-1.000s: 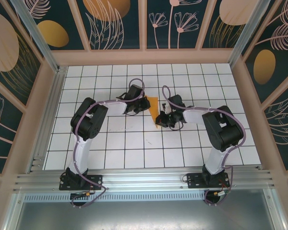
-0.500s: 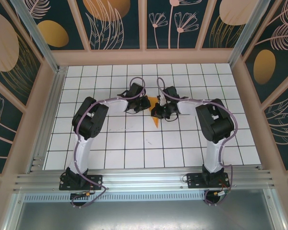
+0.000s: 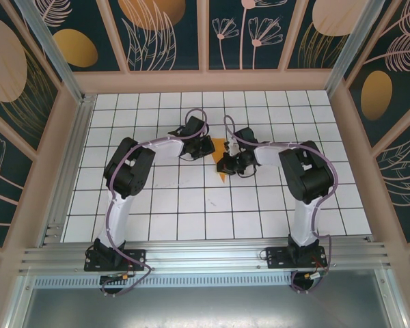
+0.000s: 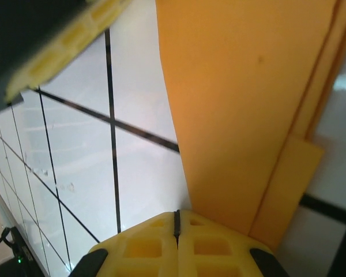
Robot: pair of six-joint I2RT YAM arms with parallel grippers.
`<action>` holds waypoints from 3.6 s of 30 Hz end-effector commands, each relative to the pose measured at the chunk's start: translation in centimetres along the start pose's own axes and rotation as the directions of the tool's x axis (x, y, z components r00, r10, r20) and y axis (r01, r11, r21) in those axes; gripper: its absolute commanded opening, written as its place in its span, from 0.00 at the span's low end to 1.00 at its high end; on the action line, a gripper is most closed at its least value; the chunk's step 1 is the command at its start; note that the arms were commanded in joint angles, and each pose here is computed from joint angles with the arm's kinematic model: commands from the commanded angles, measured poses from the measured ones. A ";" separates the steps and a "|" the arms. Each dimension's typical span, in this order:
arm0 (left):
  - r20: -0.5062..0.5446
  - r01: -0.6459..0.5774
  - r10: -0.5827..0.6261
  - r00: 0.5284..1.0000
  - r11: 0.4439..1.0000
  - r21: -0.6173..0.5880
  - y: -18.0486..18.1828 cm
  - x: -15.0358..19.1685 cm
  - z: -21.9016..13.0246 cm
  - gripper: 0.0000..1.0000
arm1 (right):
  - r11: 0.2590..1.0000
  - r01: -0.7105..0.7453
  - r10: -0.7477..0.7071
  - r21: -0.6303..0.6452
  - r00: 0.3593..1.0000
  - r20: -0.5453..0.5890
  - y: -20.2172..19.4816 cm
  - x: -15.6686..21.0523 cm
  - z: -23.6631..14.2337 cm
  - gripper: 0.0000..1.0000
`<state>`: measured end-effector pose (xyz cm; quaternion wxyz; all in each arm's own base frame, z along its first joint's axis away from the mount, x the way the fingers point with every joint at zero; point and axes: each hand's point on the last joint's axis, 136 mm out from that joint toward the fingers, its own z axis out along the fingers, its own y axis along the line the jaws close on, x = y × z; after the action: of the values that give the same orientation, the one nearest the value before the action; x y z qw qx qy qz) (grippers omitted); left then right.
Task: Fold a paper plane with a square sheet of paper (pick it up from the middle)
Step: Fold the wing for the fifth time at the center of the table, then turn over a paper plane at the center of the table, then move the paper plane to the top-center of the table.
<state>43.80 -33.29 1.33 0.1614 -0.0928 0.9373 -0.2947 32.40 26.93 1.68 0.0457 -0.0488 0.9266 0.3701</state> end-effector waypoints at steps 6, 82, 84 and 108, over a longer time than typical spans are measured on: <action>-0.069 0.055 -0.073 0.995 0.969 -0.239 7.5 3.0 2.7 0.12 | 0.993 -0.100 0.108 0.056 0.979 -0.175 -2.6 7.6 -0.8 0.05; 0.139 -0.198 0.211 0.968 0.975 -0.103 -8.2 0.7 -5.7 0.05 | 0.925 -0.312 0.105 0.218 0.759 0.643 -4.5 -3.9 -16.4 0.98; 0.145 -0.162 0.156 0.977 0.987 0.026 -8.5 0.9 -6.4 0.05 | 0.929 -0.300 0.102 0.217 0.770 0.630 -4.0 -3.8 -16.1 0.97; 0.116 0.057 -0.099 0.988 0.946 0.320 0.2 3.9 -6.9 0.08 | 0.956 -0.127 0.035 0.263 0.943 0.330 5.1 -1.9 -4.9 0.59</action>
<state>37.04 -31.16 5.21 0.2048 -0.1154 0.8685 -0.4364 33.85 26.57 9.15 0.2028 0.0707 0.9433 0.2532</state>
